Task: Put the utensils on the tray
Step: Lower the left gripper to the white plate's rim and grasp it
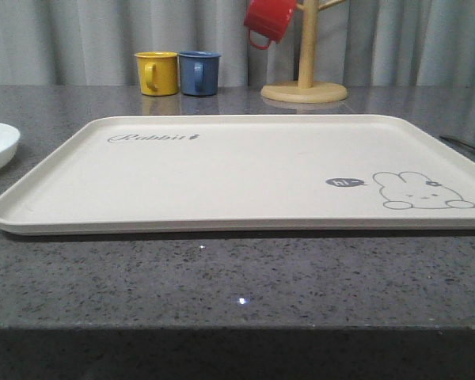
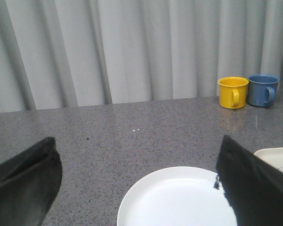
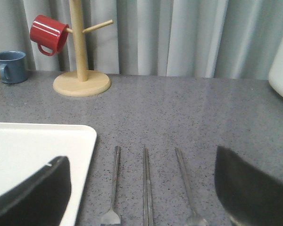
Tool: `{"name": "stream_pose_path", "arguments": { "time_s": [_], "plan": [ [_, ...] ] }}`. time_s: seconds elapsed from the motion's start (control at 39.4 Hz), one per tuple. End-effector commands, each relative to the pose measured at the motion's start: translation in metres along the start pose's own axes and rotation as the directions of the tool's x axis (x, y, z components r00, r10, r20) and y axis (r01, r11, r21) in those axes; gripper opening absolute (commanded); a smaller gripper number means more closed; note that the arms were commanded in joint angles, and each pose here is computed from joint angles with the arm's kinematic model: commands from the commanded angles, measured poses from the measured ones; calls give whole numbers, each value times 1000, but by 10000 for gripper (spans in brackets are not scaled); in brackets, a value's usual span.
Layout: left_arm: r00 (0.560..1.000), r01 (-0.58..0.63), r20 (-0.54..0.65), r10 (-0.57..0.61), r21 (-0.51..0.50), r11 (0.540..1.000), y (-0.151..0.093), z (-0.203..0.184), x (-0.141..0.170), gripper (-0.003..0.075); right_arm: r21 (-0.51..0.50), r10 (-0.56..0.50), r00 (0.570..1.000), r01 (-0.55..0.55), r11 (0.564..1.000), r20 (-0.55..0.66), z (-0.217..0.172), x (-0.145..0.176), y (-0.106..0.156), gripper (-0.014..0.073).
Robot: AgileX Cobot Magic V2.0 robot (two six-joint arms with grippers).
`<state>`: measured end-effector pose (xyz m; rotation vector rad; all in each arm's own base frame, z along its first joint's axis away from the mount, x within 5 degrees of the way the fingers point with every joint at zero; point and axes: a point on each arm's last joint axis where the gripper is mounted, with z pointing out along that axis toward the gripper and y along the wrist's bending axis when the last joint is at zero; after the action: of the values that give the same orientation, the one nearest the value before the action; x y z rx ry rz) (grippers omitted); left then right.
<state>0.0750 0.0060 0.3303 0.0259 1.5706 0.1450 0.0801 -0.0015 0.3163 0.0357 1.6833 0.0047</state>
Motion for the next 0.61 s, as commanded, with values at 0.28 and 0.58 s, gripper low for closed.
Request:
{"name": "stream_pose_path", "arguments": {
  "time_s": [0.28, 0.58],
  "plan": [
    [996, 82, -32, -82, 20, 996, 1, 17, -24, 610, 5, -14, 994, 14, 1000, 108, -1, -18, 0, 640],
    [890, 42, -451, 68, 230, 972, -26, 82, -31, 610, 5, -14, 994, 14, 1000, 108, -1, -18, 0, 640]
  ]
}}
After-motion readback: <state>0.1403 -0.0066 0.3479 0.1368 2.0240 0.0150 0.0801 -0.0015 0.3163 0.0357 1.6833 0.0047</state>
